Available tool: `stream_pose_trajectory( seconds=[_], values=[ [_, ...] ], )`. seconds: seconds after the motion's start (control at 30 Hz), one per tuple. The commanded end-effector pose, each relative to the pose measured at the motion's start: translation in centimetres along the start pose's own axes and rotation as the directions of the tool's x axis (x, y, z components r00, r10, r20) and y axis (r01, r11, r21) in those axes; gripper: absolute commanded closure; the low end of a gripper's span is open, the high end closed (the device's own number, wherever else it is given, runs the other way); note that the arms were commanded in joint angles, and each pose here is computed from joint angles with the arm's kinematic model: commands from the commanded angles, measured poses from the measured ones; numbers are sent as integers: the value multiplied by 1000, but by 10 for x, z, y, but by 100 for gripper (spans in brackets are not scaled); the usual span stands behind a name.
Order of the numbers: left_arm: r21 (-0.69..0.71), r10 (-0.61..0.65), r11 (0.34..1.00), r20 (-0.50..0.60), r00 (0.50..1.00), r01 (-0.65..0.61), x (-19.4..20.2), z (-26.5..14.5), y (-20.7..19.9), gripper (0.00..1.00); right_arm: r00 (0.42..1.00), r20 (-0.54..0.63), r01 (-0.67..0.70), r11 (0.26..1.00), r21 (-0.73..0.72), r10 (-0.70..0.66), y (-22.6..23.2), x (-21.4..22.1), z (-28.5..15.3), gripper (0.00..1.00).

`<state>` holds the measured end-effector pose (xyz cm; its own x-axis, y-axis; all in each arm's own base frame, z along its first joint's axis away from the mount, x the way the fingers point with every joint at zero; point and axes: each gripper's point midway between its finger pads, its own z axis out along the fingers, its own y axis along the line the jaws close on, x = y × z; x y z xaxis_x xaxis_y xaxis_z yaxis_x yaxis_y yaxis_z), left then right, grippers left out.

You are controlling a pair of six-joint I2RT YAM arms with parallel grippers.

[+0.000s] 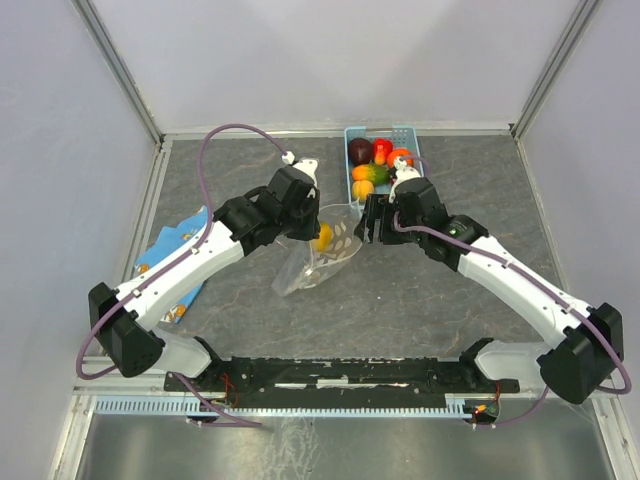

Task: Place the food in the zip-top bag and seal the zipper
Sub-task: Pick up the fake fruit from the bin.

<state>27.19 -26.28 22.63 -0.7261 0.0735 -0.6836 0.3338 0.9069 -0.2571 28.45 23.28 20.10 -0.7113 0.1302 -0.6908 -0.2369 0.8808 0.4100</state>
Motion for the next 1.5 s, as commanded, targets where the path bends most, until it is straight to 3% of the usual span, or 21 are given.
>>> stream_pose_trajectory(
  seconds=[0.0,0.17,0.37,0.77,1.03,1.47],
  values=[
    [-72,7,997,78,997,-1,-18,-15,14,97,996,71,57,998,-14,-55,6,-41,-8,20],
    [-158,42,987,83,996,-28,-23,-18,32,97,992,99,83,996,-33,-80,-3,-71,-9,18],
    [-200,76,978,92,993,-56,-33,-27,40,97,984,88,136,972,189,-155,-61,-94,12,17],
    [-177,70,983,81,994,-55,-36,-25,34,97,966,129,112,814,570,-223,-159,-136,86,11],
    [-183,58,982,53,997,-48,-29,-19,35,97,965,140,94,795,600,-220,-184,-151,133,9],
    [-206,58,977,26,998,-52,-25,-11,40,97,982,72,94,782,616,-175,-220,-133,190,10]
  ],
)
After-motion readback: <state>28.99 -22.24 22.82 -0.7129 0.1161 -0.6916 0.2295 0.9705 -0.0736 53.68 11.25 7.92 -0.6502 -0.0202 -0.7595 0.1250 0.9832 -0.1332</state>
